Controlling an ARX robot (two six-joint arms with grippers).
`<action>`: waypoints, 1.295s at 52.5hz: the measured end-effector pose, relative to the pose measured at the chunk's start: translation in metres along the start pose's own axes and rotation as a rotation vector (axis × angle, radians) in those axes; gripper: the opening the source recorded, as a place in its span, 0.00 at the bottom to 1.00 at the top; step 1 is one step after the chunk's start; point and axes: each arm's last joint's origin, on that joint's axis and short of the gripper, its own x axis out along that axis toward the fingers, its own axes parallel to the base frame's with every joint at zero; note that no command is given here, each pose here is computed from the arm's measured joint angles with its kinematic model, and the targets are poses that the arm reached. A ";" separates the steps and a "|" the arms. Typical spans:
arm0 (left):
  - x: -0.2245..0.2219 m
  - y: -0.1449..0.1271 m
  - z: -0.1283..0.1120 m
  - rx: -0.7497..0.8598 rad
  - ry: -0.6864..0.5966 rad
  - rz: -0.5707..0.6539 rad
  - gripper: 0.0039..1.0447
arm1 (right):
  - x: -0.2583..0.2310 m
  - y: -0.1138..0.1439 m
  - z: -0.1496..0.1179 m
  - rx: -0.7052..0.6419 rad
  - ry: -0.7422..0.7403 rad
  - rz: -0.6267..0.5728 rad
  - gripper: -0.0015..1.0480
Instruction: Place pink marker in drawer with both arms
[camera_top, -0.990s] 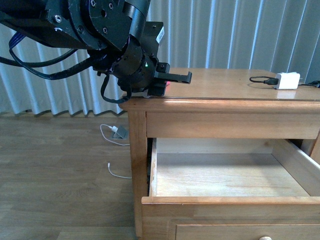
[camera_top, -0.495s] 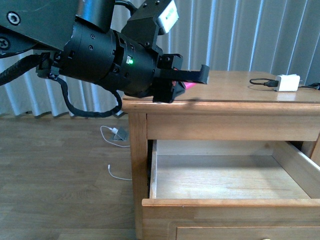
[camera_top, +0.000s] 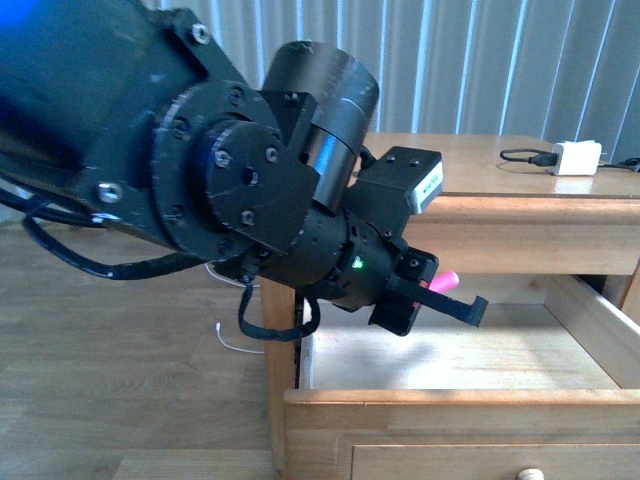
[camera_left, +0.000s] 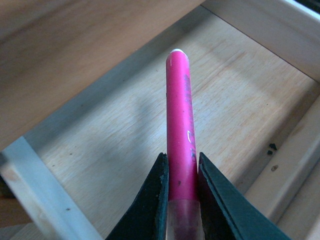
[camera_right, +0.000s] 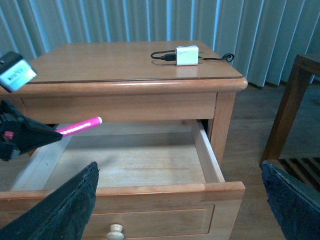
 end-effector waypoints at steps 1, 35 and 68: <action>0.004 -0.001 -0.001 0.000 0.009 0.003 0.14 | 0.000 0.000 0.000 0.000 0.000 0.000 0.92; 0.037 -0.003 -0.015 0.062 0.089 0.154 0.61 | 0.000 0.000 0.000 0.000 0.000 0.000 0.92; -0.146 0.035 -0.024 -0.018 -0.203 0.488 0.94 | 0.000 0.000 0.000 0.000 0.000 0.000 0.92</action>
